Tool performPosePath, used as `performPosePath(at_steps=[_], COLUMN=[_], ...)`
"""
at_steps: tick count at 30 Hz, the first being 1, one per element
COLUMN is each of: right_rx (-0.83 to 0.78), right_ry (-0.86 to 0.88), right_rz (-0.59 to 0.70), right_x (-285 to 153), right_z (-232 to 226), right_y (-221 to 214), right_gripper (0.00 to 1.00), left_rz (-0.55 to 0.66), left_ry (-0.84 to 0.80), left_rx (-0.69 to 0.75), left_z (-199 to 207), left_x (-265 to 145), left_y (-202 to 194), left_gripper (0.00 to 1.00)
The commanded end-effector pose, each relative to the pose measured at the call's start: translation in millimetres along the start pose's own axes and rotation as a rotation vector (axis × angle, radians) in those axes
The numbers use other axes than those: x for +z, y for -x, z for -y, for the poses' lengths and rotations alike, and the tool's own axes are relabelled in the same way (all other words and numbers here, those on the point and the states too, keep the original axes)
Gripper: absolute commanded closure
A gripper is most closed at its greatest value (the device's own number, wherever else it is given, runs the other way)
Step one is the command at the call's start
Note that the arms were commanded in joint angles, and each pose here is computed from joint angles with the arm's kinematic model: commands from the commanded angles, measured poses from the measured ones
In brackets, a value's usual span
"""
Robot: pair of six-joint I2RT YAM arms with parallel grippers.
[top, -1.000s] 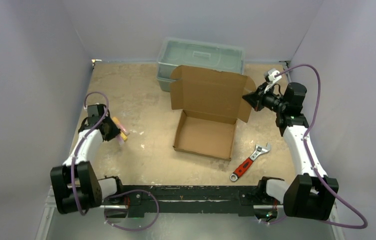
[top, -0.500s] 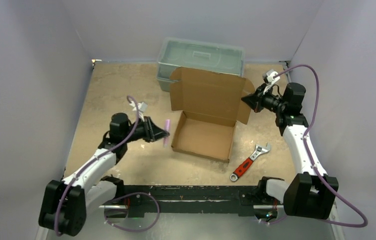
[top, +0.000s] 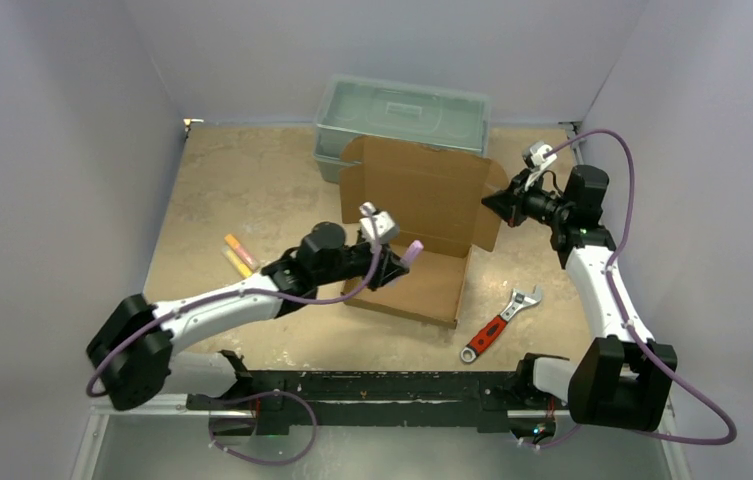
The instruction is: Fold the paper box
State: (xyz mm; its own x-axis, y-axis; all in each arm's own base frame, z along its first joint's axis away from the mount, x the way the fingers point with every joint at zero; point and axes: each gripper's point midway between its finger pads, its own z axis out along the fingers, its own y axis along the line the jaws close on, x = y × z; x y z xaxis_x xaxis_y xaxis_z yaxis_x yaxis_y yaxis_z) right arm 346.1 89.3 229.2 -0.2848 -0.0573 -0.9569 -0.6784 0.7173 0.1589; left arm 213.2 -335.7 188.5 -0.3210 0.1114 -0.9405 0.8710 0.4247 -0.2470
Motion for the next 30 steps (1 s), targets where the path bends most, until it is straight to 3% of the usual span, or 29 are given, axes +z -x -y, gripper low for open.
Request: performPosePath(at_steps=[1, 4, 8, 10, 15, 17, 21, 24, 30], right_rx=[-0.021, -0.022, -0.020, -0.021, -0.021, -0.021, -0.024, -0.024, -0.027], right_ry=[0.030, 0.031, 0.033, 0.032, 0.031, 0.030, 0.030, 0.030, 0.028], right_rz=[0.004, 0.003, 0.002, 0.002, 0.001, 0.001, 0.002, 0.003, 0.004], right_x=[-1.0, -0.8, -0.5, -0.6, -0.8, -1.1, -1.4, -1.9, -2.2], right_z=[-4.0, -4.0, -3.7, -3.5, -3.7, -3.3, -3.4, -3.5, -3.4], right_y=[1.1, 1.1, 0.4, 0.9, 0.8, 0.6, 1.4, 1.8, 2.5], right_gripper=[1.00, 1.00, 1.00, 1.00, 1.00, 1.00, 1.00, 1.00, 1.00], left_rz=[-0.081, -0.146, -0.229, -0.238, -0.115, -0.047, 0.037, 0.137, 0.251], left_ry=[0.149, 0.194, 0.274, 0.300, 0.431, 0.491, 0.536, 0.621, 1.050], left_rx=[0.196, 0.226, 0.268, 0.259, 0.115, -0.003, -0.334, -0.504, -0.752], left_z=[-21.4, -25.1, -34.6, -38.0, -48.7, -59.6, -93.2, -122.2, -167.8], left_x=[30.8, 47.2, 57.7, 59.7, 41.9, 24.2, -25.2, -71.5, -161.3], left_y=[3.7, -7.0, -19.4, -19.4, -0.6, 7.5, -2.8, -12.3, -48.7], left_gripper=[0.98, 0.88, 0.65, 0.59, 0.32, 0.27, 0.28, 0.38, 0.60])
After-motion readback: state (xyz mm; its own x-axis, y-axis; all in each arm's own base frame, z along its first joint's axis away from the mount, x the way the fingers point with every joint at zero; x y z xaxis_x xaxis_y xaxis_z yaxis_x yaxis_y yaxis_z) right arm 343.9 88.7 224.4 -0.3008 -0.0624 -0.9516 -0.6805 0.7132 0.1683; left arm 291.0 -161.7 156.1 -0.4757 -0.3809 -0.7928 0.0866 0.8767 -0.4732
